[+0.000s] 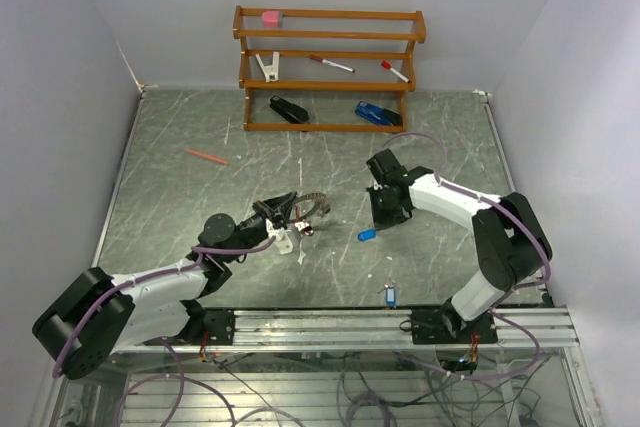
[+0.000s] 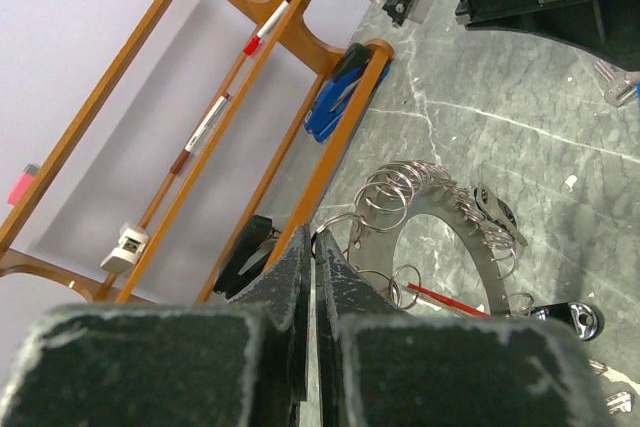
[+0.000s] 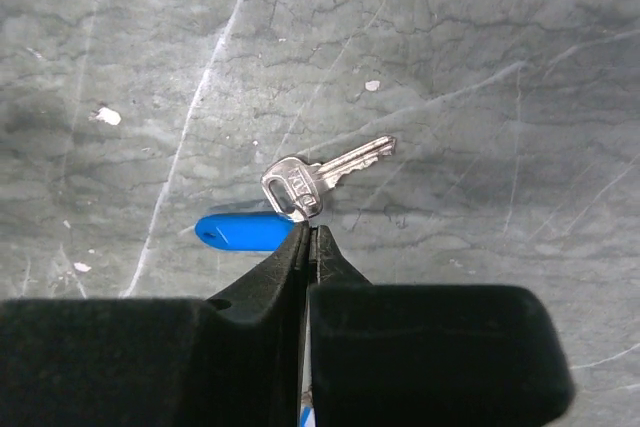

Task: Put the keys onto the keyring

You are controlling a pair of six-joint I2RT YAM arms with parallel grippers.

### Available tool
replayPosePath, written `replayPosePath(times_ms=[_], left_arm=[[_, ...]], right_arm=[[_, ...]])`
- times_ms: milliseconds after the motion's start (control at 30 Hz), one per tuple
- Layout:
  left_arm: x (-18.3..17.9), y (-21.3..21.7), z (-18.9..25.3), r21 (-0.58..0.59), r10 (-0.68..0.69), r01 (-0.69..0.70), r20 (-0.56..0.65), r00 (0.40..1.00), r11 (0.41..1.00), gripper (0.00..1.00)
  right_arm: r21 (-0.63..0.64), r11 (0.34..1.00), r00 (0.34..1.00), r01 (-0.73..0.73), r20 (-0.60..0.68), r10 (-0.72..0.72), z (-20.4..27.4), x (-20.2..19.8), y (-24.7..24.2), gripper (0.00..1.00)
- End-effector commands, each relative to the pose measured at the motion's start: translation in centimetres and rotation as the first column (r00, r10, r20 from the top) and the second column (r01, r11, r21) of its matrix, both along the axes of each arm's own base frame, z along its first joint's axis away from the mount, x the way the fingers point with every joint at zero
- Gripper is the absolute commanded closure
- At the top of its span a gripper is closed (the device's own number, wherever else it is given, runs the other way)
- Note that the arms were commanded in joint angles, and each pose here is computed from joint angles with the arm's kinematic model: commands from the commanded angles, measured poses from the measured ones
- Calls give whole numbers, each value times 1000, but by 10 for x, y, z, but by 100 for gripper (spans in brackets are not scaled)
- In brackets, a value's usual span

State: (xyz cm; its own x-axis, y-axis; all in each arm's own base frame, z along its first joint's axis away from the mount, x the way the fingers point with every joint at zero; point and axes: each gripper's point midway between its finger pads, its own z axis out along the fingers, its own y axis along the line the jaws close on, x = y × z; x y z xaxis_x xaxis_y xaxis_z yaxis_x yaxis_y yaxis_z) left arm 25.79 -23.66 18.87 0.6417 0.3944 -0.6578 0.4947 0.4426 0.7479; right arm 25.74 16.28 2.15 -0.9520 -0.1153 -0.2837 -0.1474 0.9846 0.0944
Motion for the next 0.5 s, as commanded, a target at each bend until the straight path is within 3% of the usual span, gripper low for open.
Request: replayPosePath(times_ms=[0,267,467], left_arm=[[5,-2,44,-101,6,1,73,997,995,93],[7,-10,68,-162,-16,29,79,997,986,93],[2,-12,79,-201,-41,61,102,994,978,93]], right_arm=[[12,1000,998,-9,68,8,21,6,-2,100],[179,970,952,-165,286,109,107,24,28,100],[350,859,888,-374,403,222,177,7,62,100]])
